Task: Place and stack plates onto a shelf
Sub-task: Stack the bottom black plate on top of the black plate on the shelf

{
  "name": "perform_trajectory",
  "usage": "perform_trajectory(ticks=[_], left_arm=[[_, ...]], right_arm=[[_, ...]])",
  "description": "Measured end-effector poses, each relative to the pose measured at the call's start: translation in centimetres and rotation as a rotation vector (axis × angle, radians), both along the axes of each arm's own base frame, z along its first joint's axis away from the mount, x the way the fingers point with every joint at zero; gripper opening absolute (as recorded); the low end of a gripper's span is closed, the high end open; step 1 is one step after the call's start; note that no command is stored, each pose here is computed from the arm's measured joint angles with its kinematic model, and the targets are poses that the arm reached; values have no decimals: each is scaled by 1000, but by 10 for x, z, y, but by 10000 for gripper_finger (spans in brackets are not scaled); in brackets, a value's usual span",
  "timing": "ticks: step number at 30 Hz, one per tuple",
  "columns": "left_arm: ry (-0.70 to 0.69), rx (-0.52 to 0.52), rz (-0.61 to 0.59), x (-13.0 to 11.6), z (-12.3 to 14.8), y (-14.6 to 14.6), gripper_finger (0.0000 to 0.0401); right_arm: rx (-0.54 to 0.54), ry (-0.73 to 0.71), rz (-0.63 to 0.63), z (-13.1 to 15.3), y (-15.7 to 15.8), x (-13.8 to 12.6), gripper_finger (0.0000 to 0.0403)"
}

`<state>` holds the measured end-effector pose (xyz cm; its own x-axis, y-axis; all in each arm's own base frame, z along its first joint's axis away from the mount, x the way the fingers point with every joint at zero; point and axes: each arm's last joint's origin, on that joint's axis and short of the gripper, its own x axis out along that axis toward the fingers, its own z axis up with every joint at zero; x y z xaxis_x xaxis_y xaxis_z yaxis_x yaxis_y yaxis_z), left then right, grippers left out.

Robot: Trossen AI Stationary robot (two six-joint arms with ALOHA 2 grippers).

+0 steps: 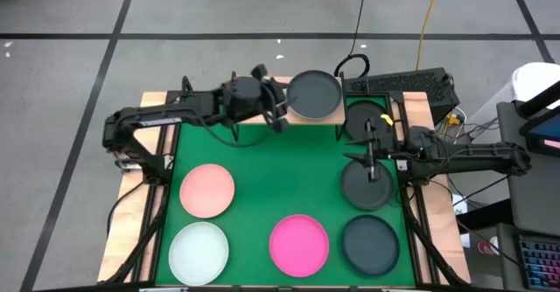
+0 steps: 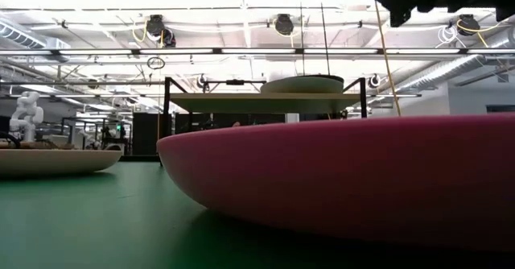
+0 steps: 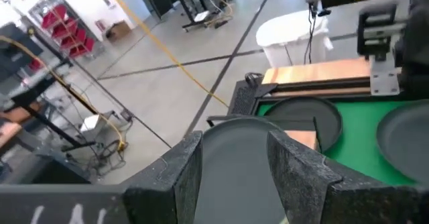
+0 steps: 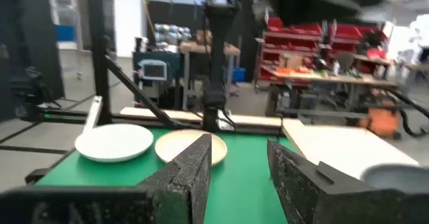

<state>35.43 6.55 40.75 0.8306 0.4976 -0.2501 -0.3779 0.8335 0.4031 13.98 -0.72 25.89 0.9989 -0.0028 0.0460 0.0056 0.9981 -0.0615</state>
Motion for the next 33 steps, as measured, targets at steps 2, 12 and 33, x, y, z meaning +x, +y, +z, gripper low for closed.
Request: perform_trajectory(ticks=[2,12,33], left_arm=[[-10,-24,-12,-9,6,-5,172],[-160,-93,-73,-56,-54,-34,172],[-376,-250,-200,-83,-128,-77,172]], right_arm=[[4,12,-12,-1,0,0,130],[26,60,-12,-6,0,1,130],[-5,523,-56,-23,-4,39,130]])
